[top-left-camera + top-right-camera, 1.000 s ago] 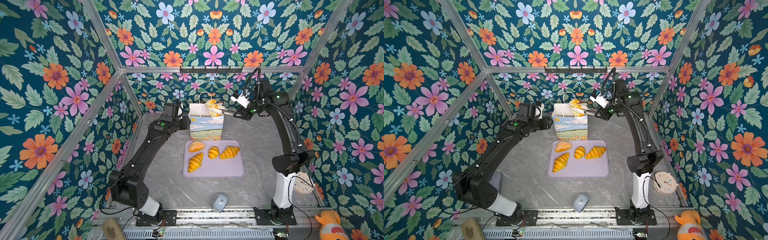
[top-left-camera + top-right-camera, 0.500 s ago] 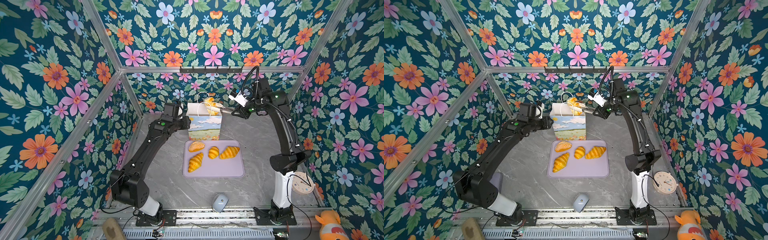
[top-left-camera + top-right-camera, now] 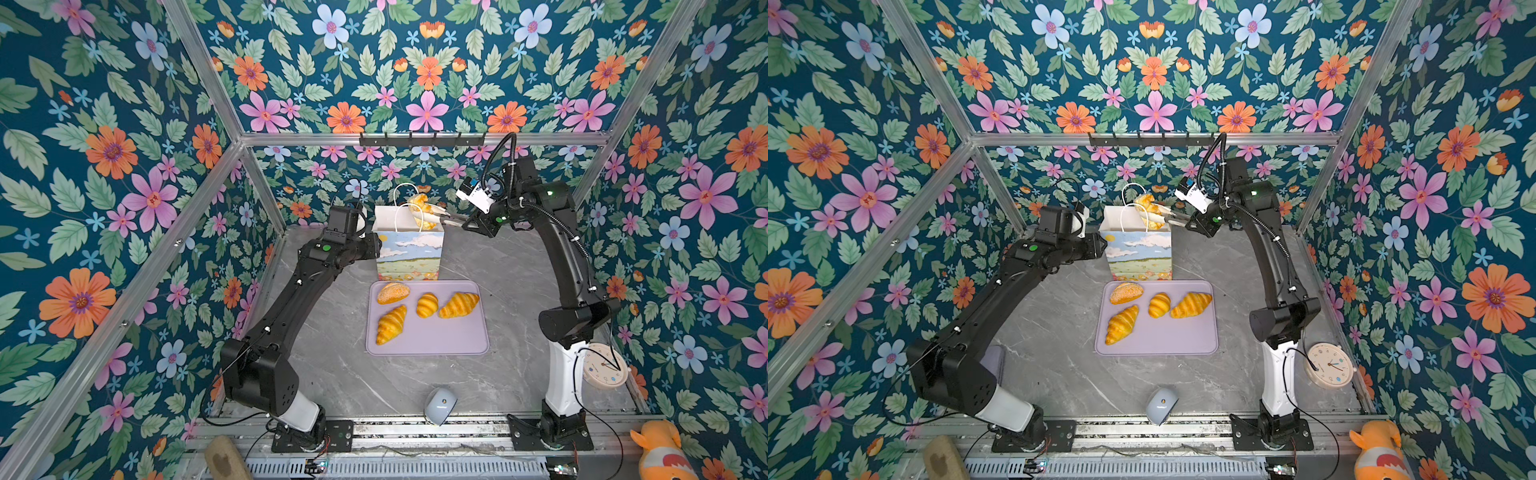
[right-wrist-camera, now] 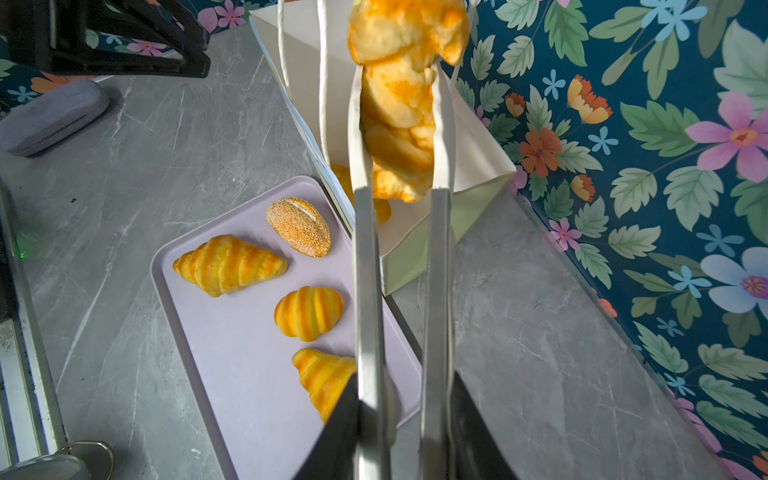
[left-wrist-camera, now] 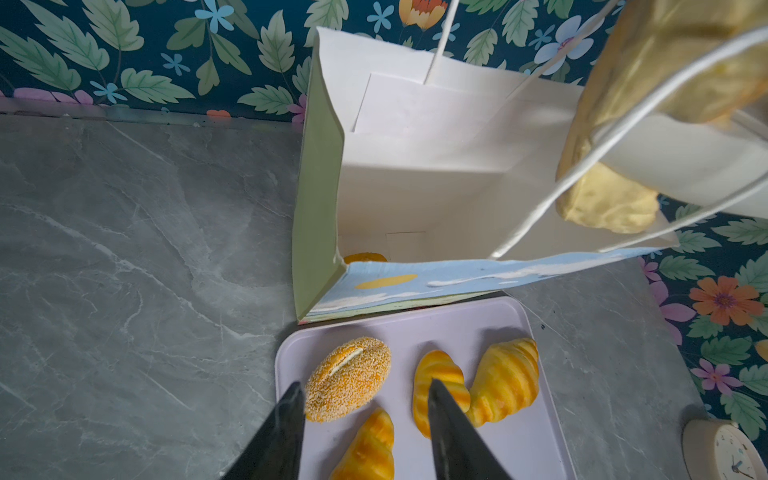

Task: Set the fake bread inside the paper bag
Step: 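Lower the croissant into the bag and open the tongs with right gripper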

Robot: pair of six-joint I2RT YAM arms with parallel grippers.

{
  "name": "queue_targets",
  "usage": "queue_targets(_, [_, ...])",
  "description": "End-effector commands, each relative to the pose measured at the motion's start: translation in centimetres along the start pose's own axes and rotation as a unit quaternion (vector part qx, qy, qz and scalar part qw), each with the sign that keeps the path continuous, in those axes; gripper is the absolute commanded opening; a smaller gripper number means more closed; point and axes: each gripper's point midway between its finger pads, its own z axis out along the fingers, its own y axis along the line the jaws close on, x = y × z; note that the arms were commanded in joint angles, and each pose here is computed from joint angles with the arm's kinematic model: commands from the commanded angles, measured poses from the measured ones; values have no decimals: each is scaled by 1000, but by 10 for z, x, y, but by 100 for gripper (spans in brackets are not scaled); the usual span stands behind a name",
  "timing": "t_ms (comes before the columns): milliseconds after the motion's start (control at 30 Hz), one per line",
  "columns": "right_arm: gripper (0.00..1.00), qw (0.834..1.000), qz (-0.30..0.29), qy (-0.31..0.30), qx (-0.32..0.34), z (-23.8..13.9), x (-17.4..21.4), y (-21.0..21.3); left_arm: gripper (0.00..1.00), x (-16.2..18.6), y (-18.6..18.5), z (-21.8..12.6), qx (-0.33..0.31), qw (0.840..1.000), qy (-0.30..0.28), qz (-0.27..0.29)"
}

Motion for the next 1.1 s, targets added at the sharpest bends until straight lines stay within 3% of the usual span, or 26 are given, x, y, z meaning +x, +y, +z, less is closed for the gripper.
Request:
queue_targets(0, [26, 1000, -24, -16, 3, 0, -7, -3, 50, 1, 0, 0, 1, 1000, 3, 1])
queue_targets(533, [28, 998, -62, 7, -8, 26, -7, 11, 49, 2, 0, 3, 3, 1000, 6, 0])
queue_targets(1067, [37, 997, -74, 19, 11, 35, -9, 8, 49, 2, 0, 2, 3, 1000, 5, 3])
